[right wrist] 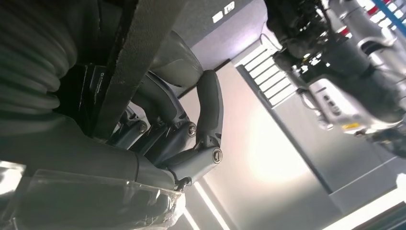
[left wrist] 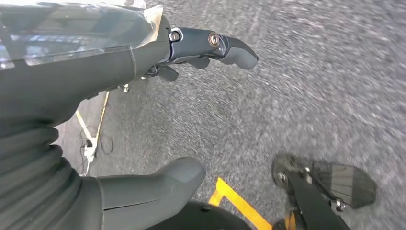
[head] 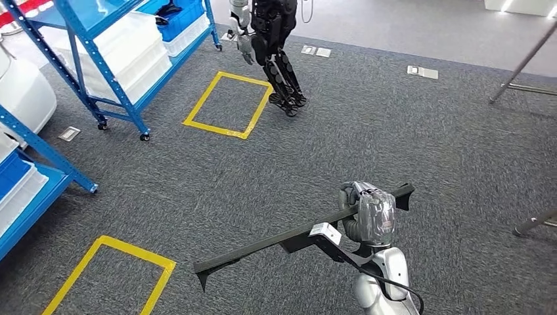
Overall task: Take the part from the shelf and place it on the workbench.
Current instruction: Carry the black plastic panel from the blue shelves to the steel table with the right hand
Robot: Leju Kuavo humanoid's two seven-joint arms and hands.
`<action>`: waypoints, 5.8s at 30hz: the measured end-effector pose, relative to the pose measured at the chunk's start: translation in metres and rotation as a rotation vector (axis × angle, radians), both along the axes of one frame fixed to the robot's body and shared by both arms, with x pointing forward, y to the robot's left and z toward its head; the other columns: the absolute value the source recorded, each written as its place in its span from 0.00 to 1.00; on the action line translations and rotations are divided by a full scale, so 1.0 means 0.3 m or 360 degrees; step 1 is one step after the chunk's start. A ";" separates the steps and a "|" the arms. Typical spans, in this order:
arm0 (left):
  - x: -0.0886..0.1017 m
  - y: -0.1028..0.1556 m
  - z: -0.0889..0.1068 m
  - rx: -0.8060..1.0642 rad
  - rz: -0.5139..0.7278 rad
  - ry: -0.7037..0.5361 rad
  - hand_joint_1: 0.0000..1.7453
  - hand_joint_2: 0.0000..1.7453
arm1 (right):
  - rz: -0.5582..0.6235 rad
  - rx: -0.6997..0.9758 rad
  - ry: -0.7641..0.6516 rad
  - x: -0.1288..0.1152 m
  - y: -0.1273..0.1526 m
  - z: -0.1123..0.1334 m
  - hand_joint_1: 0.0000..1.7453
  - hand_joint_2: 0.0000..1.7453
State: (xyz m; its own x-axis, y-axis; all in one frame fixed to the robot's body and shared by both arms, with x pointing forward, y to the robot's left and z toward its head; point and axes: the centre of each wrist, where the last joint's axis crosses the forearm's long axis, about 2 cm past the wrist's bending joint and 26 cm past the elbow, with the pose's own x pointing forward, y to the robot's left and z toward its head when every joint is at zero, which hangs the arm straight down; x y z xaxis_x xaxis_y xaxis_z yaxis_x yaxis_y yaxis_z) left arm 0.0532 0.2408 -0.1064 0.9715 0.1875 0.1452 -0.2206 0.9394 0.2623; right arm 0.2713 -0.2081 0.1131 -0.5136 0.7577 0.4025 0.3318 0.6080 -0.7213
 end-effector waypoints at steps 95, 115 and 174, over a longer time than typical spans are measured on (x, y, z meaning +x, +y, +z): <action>0.005 -0.004 0.003 0.0071 -0.0081 0.0072 0.00 1.00 | 0.0113 0.0309 0.0004 -0.007 0.153 0.041 1.00 1.00; -0.001 0.004 0.000 0.0038 -0.0059 0.0074 0.00 1.00 | 0.0016 0.0289 0.0076 -0.013 0.100 -0.006 1.00 1.00; 0.008 0.006 0.000 -0.0013 -0.0117 -0.0069 0.00 1.00 | -0.0091 0.0184 0.0033 -0.016 0.067 0.018 1.00 1.00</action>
